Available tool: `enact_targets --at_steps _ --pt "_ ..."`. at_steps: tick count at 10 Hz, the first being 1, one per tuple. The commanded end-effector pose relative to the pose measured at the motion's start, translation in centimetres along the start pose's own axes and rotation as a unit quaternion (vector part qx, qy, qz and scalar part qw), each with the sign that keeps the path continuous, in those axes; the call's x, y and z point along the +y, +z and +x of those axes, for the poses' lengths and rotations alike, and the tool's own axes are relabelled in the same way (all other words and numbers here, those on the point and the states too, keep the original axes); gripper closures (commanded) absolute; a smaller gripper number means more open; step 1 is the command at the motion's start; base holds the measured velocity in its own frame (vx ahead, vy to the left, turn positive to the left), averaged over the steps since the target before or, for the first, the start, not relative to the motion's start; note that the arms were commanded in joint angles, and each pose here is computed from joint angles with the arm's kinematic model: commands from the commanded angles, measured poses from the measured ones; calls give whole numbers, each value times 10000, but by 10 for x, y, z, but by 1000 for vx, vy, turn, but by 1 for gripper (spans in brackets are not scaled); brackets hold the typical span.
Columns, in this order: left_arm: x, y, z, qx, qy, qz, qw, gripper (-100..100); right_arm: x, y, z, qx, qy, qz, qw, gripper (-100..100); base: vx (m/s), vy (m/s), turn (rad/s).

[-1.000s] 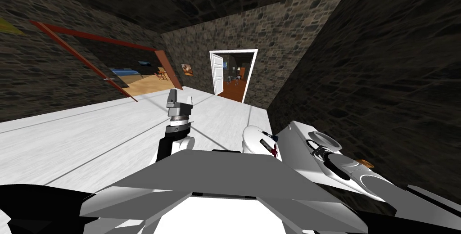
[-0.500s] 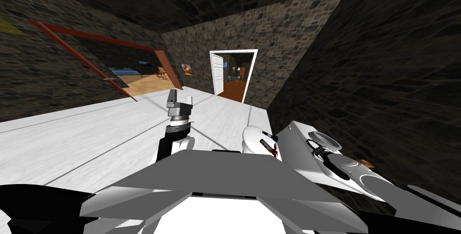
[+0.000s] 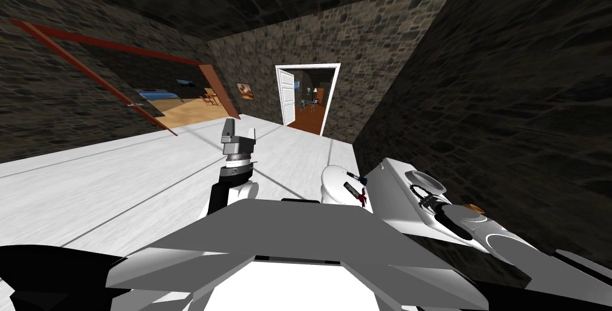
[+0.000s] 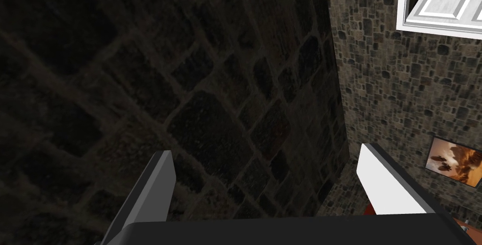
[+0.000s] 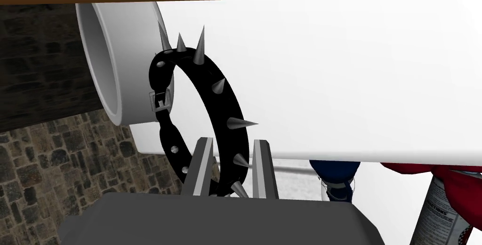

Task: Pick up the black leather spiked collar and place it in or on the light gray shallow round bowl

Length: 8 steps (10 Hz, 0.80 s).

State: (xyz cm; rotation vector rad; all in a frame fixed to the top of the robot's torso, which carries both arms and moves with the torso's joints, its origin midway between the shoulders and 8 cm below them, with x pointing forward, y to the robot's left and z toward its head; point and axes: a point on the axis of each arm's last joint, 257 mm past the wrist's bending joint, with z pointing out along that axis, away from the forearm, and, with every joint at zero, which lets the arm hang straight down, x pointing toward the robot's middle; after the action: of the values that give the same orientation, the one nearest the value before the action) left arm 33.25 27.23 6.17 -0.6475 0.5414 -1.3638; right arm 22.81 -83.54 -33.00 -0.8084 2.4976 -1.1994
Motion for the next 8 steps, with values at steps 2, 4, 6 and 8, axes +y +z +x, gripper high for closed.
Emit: enact_targets --at_steps 2,4,6,8 --pt "0 0 0 0 0 0 10000 0 4 -1 4 58 -89 -52 9999 100 -31 0 5" --pt "0 0 0 0 0 0 10000 0 -3 -5 13 109 -242 -122 9996 100 -28 -5 -64" --pt "0 0 0 0 0 0 10000 0 -5 -7 16 124 -296 -151 9994 100 -56 -15 -66" --pt "0 0 0 0 0 0 10000 0 -11 -12 25 165 -457 -244 9985 100 -41 -31 -75"
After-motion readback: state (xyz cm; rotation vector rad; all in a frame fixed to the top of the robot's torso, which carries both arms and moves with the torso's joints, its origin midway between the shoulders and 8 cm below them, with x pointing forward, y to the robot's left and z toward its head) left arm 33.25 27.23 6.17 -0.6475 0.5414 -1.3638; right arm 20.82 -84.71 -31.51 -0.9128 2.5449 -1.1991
